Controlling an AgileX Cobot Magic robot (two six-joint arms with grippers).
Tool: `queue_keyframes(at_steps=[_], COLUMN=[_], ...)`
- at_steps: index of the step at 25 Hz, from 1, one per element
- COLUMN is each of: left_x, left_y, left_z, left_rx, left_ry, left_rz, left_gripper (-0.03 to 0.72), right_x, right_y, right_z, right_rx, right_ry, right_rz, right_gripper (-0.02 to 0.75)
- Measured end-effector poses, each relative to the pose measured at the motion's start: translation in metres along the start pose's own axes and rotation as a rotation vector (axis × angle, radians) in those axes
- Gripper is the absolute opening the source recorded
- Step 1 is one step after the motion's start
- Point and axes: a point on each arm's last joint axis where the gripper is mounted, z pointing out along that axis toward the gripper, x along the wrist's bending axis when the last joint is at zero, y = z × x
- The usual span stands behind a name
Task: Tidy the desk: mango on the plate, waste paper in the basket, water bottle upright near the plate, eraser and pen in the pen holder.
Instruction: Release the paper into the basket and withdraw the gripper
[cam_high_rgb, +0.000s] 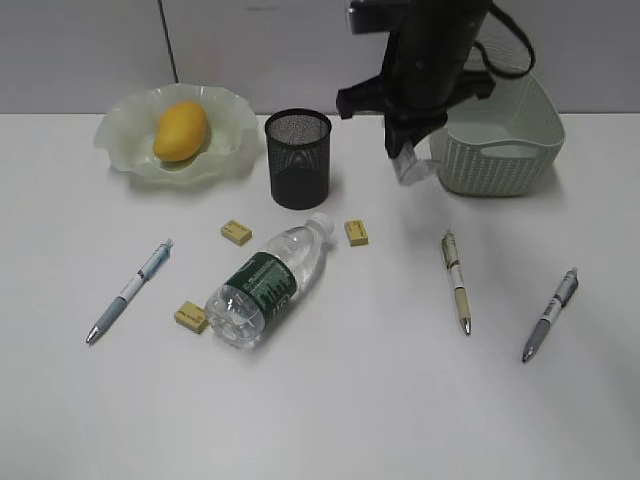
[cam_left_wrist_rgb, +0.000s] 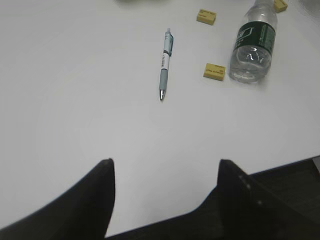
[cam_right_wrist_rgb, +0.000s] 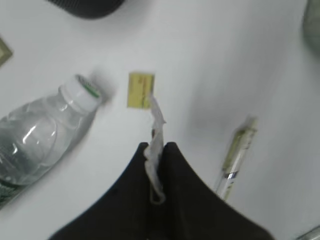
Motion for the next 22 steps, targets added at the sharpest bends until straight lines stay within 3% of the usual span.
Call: queue_keyframes(at_steps=[6, 15, 22], left_x=[0.0, 0.0, 0.0], left_y=[0.0, 0.0, 0.0], left_z=[0.0, 0.0, 0.0], left_rx=[0.001, 0.001, 0.001], left_ry=[0.001, 0.0, 0.0], left_rz=[0.0, 0.0, 0.0], left_gripper=[0.484, 0.484, 0.484], right_x=[-0.03, -0.121, -0.152], right_y=[0.03, 0.047, 0.058], right_z=[-0.034, -0.046, -0.034], right_rx=[-0.142, -0.264, -0.381], right_ry=[-0.069, -0.135, -0.148], right_rz=[0.022, 0.189, 0.23], right_gripper=[0.056, 0.055, 0.055])
